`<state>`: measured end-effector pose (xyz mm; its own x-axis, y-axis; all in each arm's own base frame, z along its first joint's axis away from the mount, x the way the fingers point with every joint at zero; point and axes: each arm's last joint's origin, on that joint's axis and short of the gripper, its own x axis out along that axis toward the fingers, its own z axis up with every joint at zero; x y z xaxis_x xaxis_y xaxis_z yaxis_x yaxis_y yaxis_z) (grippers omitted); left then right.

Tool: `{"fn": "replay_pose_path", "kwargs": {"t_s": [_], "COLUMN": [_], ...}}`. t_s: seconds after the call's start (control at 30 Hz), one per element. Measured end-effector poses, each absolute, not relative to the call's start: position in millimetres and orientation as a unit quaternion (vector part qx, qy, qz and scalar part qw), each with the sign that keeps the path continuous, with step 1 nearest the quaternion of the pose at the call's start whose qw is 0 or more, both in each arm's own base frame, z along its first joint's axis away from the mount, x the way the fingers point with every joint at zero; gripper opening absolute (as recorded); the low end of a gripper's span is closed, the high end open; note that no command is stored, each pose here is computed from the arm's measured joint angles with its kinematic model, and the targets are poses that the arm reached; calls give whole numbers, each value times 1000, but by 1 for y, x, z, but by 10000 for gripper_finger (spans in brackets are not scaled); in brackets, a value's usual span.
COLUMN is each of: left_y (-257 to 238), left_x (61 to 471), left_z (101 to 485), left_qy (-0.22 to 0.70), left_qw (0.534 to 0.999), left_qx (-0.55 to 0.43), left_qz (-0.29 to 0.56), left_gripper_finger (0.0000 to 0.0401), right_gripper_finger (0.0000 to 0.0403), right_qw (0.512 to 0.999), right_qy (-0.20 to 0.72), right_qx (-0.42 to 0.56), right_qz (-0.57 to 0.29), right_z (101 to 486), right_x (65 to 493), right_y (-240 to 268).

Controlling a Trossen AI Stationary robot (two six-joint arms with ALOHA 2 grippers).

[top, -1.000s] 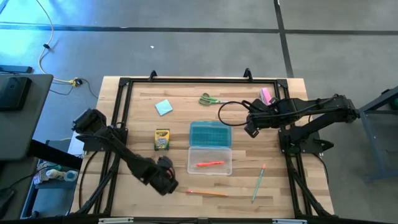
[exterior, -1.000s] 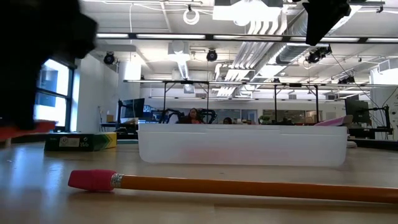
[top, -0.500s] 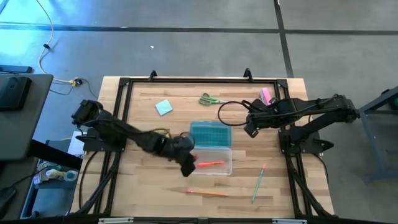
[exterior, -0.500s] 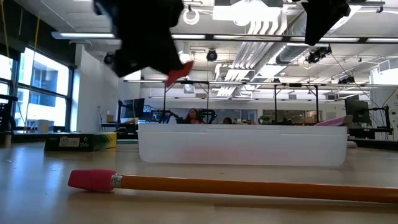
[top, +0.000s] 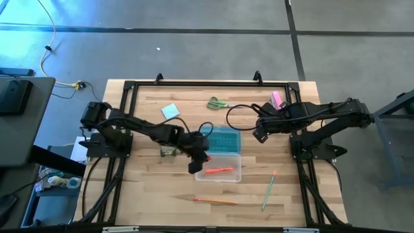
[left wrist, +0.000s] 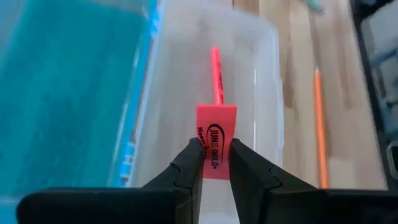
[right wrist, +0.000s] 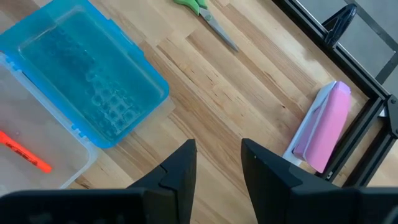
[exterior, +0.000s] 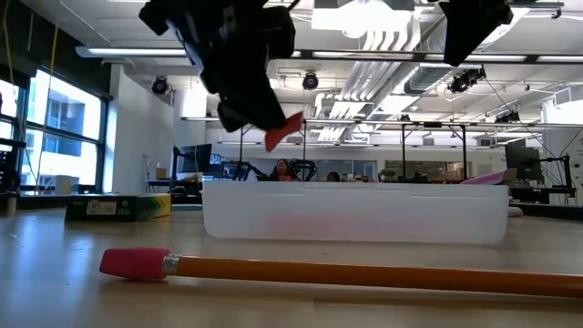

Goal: Pack school essentials
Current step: Put the orange eraser into the blue supply box, then put the blue pencil into the blue supply box

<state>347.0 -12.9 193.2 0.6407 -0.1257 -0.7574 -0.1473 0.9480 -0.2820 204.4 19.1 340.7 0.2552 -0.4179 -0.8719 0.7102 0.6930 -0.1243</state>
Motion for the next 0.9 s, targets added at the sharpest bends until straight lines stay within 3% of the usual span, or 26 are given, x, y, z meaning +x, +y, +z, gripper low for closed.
{"fn": "replay_pose_path", "kwargs": {"t_s": [0.47, 0.9], "left_y": [-14, -13], "left_x": [354, 354], "left_z": [173, 173], "left_qy": [437, 437], "left_qw": [882, 878], "left_qx": [-174, -195], "left_qz": [26, 29], "left_gripper_finger": [64, 180], "right_gripper_finger": [116, 116], "right_qw": [779, 771], "right_qy": [496, 520], "right_qx": [142, 167], "right_qz": [-356, -328], "right_z": [341, 339], "right_x": [204, 202], "right_y": [19, 26]}}
